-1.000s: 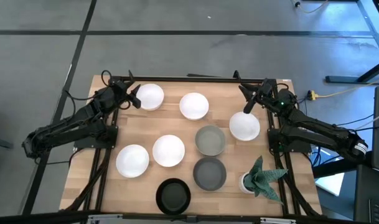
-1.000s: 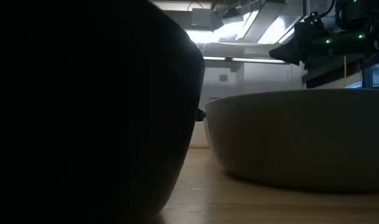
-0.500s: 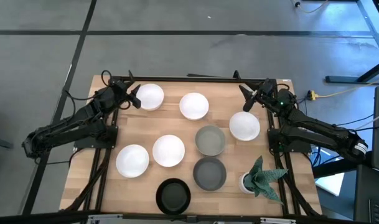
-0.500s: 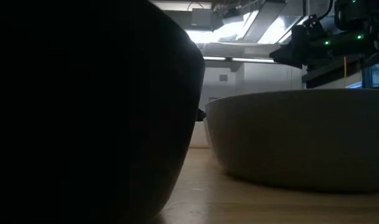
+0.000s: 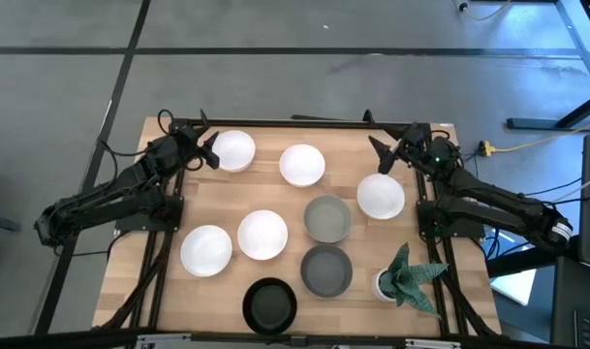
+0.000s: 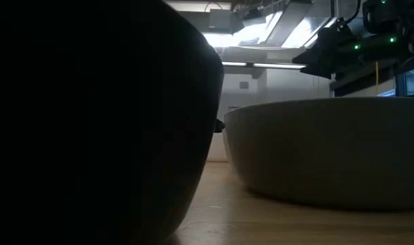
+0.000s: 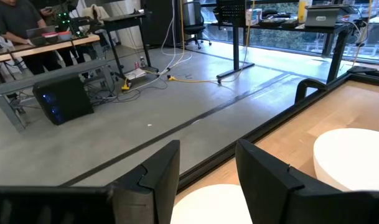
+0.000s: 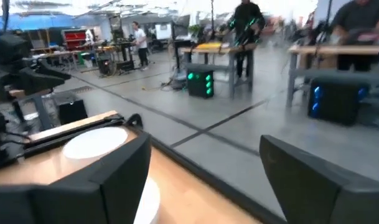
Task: Nest bowls inside each other
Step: Stack the white bowl on the light gray bowl
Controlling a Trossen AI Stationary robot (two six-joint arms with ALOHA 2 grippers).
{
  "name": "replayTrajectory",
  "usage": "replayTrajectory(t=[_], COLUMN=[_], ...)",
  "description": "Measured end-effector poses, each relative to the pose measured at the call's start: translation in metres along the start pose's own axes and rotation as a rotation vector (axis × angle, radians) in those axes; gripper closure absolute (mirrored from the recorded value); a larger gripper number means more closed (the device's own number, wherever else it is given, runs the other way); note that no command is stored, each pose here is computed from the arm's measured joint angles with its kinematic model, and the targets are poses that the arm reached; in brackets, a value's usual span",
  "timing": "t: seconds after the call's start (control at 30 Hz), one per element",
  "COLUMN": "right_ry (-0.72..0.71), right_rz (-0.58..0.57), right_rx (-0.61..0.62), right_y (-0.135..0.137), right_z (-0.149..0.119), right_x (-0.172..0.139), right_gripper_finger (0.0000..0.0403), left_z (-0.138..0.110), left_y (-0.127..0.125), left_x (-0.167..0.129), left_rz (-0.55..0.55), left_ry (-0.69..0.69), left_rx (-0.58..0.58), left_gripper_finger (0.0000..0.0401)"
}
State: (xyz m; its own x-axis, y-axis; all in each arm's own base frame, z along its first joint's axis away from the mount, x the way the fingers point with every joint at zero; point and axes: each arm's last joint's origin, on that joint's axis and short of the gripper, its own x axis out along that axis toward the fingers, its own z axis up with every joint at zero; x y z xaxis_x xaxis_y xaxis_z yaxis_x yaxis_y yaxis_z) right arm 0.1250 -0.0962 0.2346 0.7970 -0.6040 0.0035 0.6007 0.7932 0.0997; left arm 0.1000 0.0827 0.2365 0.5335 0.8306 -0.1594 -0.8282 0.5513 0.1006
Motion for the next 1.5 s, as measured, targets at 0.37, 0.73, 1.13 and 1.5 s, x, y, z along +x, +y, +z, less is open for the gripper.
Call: replayTrajectory(t=[0.37,0.73,1.13,1.5], right_ry=[0.667,1.132,1.322,1.33], right_rz=[-0.037,-0.204,-0.299,-0.303], right_rx=[0.082,0.244,0.268,0.263], right_y=[0.008,0.005,-0.002,-0.002], right_z=[0.049,0.023,-0.036,-0.039], right_x=[-0.002,0.004,0.008,0.009], right_gripper_finger=[0.0101,0.0101,0.0115,0.0142], left_z=[0.0,0.0,0.0,0.0], left_y=[0.0,0.0,0.0,0.0], left_x=[0.0,0.0,0.0,0.0], left_rz=[0.0,0.0,0.0,0.0], left_ry=[0.0,0.0,0.0,0.0], left_rx=[0.0,0.0,0.0,0.0], left_gripper_finger=[0.025,0.025,0.025,0.025])
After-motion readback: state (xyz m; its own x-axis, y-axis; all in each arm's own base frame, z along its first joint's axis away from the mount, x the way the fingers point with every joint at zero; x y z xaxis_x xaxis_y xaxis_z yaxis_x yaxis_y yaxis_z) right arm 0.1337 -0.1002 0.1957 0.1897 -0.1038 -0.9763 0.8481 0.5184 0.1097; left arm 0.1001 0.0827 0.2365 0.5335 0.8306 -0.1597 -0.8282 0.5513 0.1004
